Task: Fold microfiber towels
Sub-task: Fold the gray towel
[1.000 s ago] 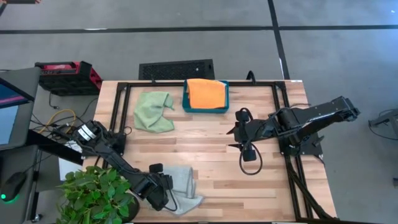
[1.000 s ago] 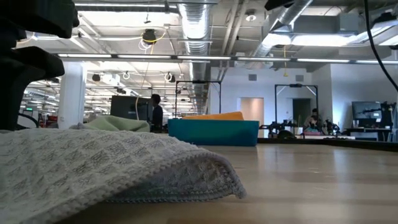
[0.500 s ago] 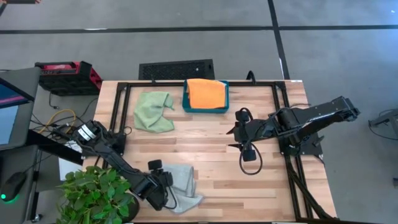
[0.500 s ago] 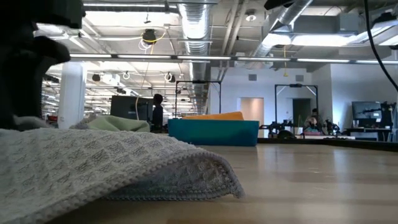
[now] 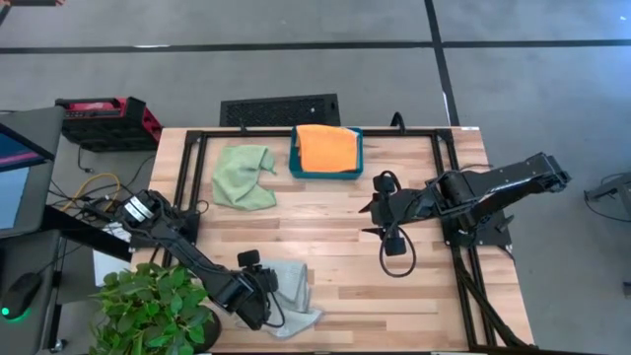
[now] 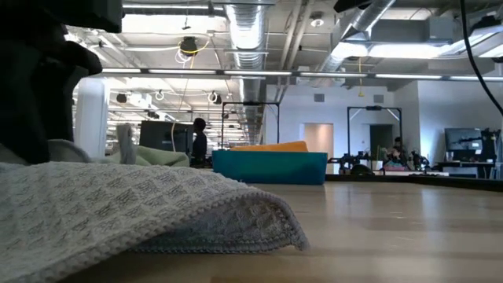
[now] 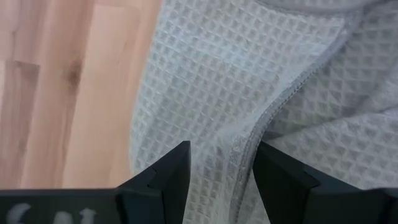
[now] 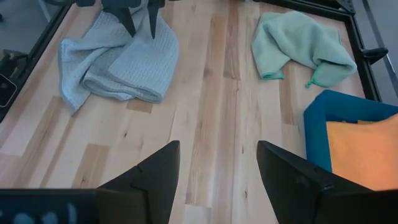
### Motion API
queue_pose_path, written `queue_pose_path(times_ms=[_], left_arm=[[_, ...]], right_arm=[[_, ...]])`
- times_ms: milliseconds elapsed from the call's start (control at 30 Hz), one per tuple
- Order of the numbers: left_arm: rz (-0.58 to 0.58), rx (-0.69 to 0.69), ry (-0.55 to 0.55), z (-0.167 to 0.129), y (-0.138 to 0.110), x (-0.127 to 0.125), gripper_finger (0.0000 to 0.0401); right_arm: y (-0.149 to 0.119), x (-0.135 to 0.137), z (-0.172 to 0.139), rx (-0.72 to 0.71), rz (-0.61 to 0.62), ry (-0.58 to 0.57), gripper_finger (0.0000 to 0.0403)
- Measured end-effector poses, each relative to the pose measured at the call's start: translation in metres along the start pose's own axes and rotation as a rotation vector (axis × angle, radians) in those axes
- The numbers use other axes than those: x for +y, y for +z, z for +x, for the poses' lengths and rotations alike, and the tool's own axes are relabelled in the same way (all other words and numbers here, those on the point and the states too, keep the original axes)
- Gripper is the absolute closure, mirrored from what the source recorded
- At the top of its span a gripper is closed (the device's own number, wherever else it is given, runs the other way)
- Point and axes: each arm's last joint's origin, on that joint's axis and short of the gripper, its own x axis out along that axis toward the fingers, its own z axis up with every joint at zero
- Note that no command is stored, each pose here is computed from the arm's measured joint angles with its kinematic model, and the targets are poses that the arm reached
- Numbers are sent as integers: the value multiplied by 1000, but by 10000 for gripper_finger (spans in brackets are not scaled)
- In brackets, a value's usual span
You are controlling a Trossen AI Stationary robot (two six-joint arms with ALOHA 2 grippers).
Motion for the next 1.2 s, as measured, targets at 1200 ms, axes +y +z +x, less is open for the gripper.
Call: queue_pose_path(times_ms=[1200], left_arm=[[72,43,145,-39,38,20,401]], right_arm=[[1,9,22,53,-47,12,165]])
